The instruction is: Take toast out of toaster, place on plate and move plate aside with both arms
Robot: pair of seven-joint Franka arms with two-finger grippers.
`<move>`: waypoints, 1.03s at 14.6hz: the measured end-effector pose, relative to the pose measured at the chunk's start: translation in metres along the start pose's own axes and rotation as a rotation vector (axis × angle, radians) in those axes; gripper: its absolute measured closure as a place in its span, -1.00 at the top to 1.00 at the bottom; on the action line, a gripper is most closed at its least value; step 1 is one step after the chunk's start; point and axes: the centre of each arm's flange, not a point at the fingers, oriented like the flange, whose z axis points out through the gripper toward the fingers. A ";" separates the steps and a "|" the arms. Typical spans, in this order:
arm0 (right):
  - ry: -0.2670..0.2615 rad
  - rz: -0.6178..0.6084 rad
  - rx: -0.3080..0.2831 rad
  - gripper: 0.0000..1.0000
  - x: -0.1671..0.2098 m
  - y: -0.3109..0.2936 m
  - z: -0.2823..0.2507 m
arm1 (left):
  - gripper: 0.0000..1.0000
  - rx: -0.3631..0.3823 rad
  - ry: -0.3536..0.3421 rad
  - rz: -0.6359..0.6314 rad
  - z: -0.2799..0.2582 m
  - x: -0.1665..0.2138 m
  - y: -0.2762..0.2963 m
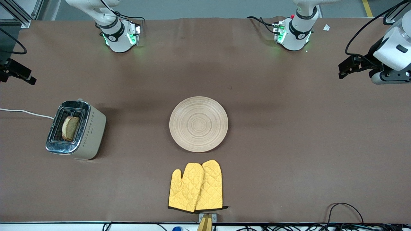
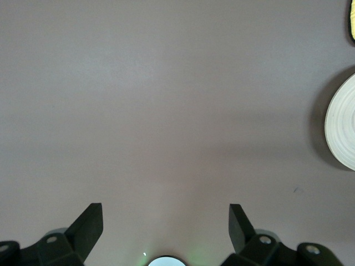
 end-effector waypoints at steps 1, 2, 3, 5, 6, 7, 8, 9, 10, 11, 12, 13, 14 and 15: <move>0.000 0.000 0.000 1.00 0.000 0.000 0.000 | 1.00 0.000 0.000 -0.001 0.000 0.000 0.000; 0.000 0.000 0.000 1.00 0.000 0.000 0.000 | 1.00 0.000 0.000 -0.002 0.000 0.000 0.000; 0.000 0.000 0.000 1.00 0.000 0.000 0.000 | 1.00 0.000 0.000 -0.002 0.000 0.000 0.000; 0.000 0.000 0.000 1.00 0.000 0.000 0.000 | 1.00 0.000 0.000 -0.002 0.000 0.000 0.000; 0.000 0.000 0.000 1.00 0.000 0.000 0.000 | 1.00 0.000 0.000 -0.002 0.000 0.000 0.000; 0.000 0.000 0.000 1.00 0.000 0.000 0.000 | 1.00 0.000 0.000 0.000 0.000 0.000 0.001; 0.000 0.000 0.000 1.00 0.000 0.000 0.000 | 1.00 0.000 0.000 0.002 0.000 0.000 0.002; 0.000 0.000 0.000 1.00 0.000 0.000 0.000 | 1.00 0.000 0.000 0.003 0.000 0.000 0.003; 0.000 0.000 0.000 1.00 0.000 0.000 0.000 | 1.00 0.000 0.000 0.003 0.000 0.000 0.003; -0.002 0.001 0.000 1.00 0.001 0.000 0.001 | 1.00 0.000 0.000 0.003 0.000 0.000 0.003; -0.008 0.004 -0.001 1.00 0.003 0.002 0.005 | 1.00 0.000 0.000 0.001 0.000 0.000 0.002; -0.013 0.008 -0.002 1.00 0.007 0.004 0.011 | 1.00 0.000 -0.001 -0.001 0.000 0.000 0.001; -0.017 0.014 -0.004 1.00 0.013 0.006 0.018 | 1.00 0.000 -0.001 -0.003 0.000 0.000 0.000; -0.030 0.019 -0.005 1.00 0.018 0.009 0.027 | 1.00 0.000 -0.001 -0.005 0.000 0.000 -0.001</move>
